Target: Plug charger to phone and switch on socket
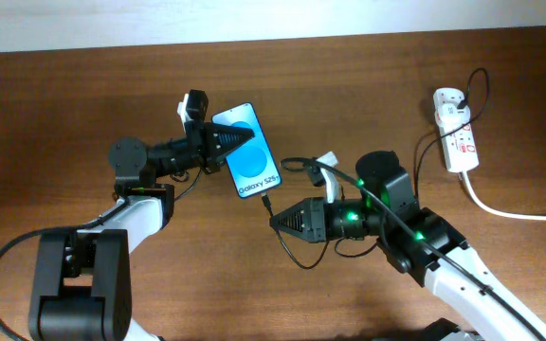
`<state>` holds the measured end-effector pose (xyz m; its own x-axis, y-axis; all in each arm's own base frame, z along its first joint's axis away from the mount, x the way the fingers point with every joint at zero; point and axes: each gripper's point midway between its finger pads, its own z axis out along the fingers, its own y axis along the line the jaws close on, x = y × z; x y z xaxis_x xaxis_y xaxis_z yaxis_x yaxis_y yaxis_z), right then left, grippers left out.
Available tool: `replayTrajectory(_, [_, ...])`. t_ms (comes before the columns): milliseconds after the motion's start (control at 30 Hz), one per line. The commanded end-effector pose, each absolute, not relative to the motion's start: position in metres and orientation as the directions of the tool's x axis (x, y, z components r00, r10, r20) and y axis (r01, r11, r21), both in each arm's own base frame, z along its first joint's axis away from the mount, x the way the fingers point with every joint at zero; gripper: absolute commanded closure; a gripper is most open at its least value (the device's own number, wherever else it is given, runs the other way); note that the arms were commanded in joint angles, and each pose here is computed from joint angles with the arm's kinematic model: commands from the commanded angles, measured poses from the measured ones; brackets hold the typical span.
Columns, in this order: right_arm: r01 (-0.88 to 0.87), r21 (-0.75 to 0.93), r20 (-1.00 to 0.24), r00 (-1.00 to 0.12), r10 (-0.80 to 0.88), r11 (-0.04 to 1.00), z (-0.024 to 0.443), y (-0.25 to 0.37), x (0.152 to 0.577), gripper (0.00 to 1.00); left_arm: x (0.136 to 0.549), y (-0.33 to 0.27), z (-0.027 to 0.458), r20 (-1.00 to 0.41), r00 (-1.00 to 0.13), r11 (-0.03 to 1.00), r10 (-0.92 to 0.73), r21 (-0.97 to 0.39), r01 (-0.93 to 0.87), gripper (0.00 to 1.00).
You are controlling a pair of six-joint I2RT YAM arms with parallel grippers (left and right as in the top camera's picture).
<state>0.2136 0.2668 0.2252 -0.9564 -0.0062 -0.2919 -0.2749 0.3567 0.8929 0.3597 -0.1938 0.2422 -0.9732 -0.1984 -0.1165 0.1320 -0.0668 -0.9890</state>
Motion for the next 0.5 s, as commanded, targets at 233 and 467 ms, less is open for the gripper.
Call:
replayTrajectory(233, [-0.276,0.900,-0.283,-0.959,-0.031,0.338,0.2264,0.2702,0.2076,0.96,0.3624,-0.1910,0.2490,-0.186,-0.961,-0.059,-0.206,-0.978,0.201,1.00])
replayTrajectory(467, [-0.278,0.898,-0.286,-0.958,-0.026,0.341,0.2262,0.2701,0.2089,0.96,0.3592,-0.1961,0.2489,-0.186,-0.964,-0.061,-0.190,-0.978,0.201,1.00])
